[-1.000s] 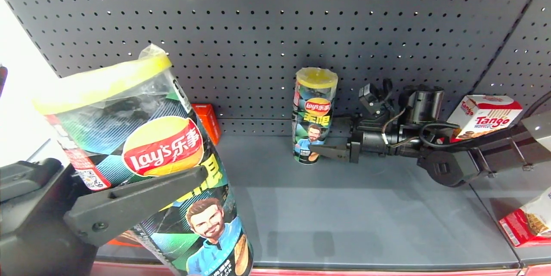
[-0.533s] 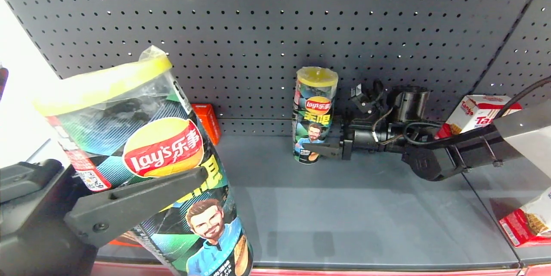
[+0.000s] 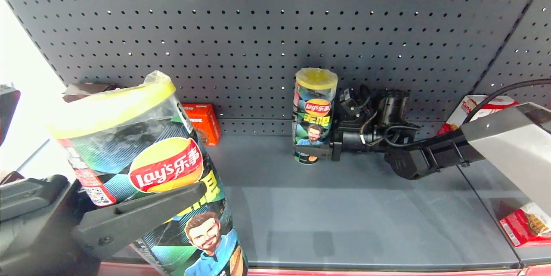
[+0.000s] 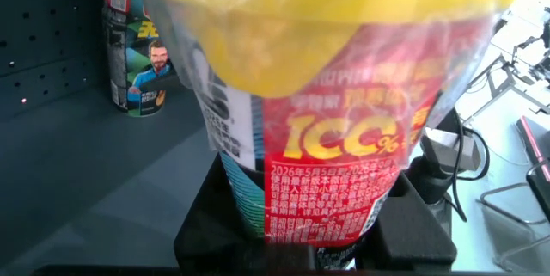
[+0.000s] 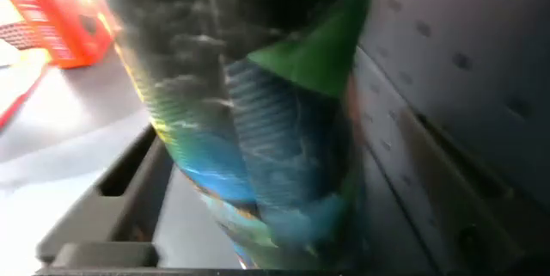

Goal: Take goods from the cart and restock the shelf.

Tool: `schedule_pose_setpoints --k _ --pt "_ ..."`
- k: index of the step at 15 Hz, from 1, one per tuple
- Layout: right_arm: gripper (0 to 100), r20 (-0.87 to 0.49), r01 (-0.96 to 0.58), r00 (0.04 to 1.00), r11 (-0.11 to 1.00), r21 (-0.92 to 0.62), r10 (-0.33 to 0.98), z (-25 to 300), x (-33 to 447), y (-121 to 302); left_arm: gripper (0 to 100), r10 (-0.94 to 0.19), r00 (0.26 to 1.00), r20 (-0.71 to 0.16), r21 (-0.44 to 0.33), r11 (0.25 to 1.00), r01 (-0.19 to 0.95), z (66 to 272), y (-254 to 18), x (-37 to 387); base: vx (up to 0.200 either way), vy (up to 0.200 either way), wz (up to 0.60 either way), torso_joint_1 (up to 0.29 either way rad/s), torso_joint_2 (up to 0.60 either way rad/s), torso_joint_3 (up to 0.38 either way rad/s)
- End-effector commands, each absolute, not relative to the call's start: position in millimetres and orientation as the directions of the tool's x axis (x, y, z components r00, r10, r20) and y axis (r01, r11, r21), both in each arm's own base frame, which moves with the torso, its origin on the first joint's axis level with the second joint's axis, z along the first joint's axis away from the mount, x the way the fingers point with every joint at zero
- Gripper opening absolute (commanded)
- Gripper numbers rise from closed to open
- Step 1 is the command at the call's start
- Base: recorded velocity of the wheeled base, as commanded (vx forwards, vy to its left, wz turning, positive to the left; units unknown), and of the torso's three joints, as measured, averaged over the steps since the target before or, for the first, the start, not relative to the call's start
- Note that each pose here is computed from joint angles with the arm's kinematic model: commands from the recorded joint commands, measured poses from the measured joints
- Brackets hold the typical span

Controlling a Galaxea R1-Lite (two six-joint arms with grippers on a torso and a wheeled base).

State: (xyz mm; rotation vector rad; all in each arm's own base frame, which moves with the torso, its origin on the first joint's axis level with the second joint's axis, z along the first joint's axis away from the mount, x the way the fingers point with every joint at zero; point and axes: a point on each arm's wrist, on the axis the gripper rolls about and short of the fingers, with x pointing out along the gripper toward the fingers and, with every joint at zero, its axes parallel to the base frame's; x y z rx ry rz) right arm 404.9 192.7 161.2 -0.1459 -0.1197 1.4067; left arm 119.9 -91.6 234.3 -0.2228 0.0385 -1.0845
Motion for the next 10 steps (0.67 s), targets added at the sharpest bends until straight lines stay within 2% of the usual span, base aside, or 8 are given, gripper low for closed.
schedule_pose_setpoints --k 1,4,10 --pt "0 -0.003 -0.975 0.156 0.153 -0.163 0.988 158.0 405.7 196.1 0 -0.879 0.469 0.083 -0.199 0.447 0.872 234.7 -90.3 117.8 0.000 0.000 0.00 0.000 0.00 0.000" --pt "0 0.009 -0.973 0.150 0.149 -0.179 0.989 170.7 397.2 197.5 0 -0.879 0.469 0.085 -0.199 0.447 0.872 234.9 -90.1 117.5 0.000 0.000 0.00 0.000 0.00 0.000" --pt "0 0.028 -0.945 0.259 0.259 -0.199 0.966 207.0 344.0 179.1 0 -0.878 0.468 0.102 -0.191 0.444 0.875 238.0 -87.7 113.9 0.000 0.000 0.00 0.000 0.00 0.000"
